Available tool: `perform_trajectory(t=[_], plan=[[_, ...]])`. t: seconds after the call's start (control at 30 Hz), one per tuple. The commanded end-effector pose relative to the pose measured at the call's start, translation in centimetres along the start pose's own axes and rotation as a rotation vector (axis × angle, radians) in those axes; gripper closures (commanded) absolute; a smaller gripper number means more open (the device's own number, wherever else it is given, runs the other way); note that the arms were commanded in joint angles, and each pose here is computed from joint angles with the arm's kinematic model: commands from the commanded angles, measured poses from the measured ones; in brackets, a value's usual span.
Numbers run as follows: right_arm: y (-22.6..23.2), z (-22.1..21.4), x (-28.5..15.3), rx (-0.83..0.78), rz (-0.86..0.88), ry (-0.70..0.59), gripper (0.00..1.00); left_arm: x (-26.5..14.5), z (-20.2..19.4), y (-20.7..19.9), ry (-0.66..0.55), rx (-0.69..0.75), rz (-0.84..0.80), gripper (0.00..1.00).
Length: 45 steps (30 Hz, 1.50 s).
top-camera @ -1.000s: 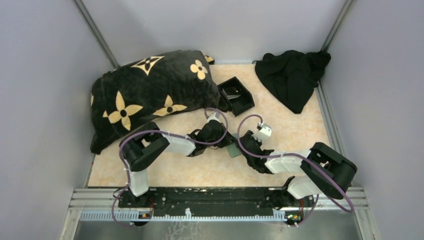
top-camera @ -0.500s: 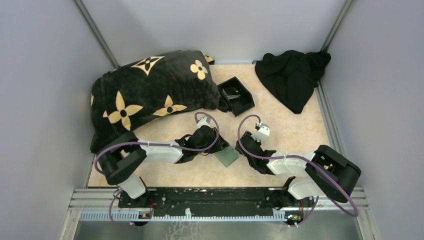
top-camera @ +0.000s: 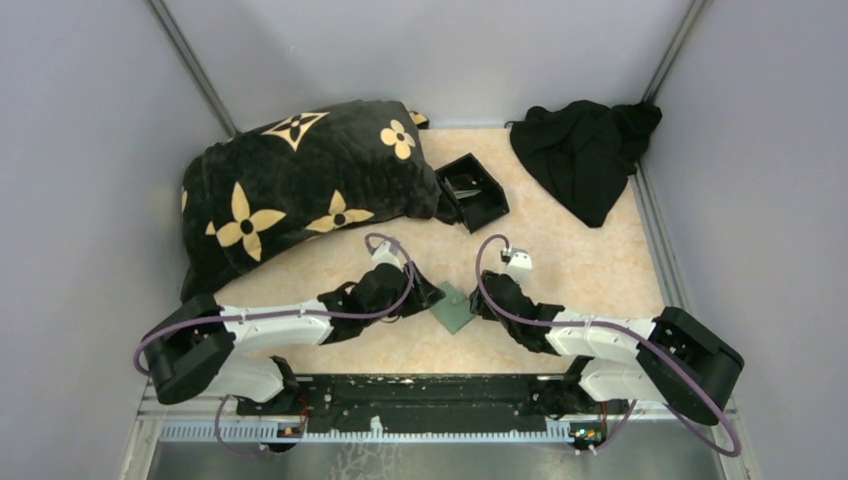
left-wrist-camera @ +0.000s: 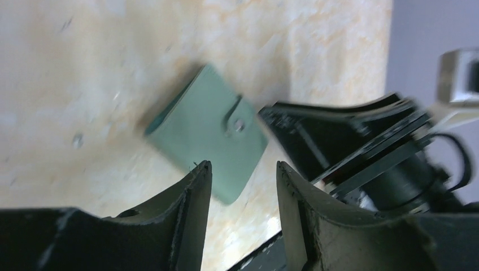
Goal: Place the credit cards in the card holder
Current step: Move the card holder to the center of the board.
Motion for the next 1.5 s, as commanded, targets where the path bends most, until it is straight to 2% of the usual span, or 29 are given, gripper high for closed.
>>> perform_trajectory(t=[0.0,0.53,0.73,0.93,1.47], plan=[[-3.8,-2.8,-0.6,-0.100,-0.076,0.149,0.54,-1.3,-2.9,2.7,0.060,-0.038,0.084,0.48],[-1.2,-0.7,0.0,-0.009,0.136,0.178,0.52,0.7,-6.0,4.5,0.149,-0.031,0.195,0.50],[-0.4,-0.5,0.4,0.017,0.210,0.207,0.53,1.6,-5.9,5.1,0.124,-0.028,0.231,0.50],[0.2,-0.2,0.7,0.004,0.244,0.220,0.53,2.8,-5.2,5.7,0.105,-0.021,0.265,0.54],[-0.5,-1.1,1.2,0.021,0.257,0.271,0.53,4.4,-4.8,7.7,0.120,-0.037,0.299,0.57]])
Point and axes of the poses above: each gripper's point midway between its finger pads, its own x axis out along the fingers, its own y axis along the line the jaws close on, z = x × y, the point moved 3 cm from there along -x, back along the fingers, and after that the axes turned 9 degrees about x, right-handed, at the moved point
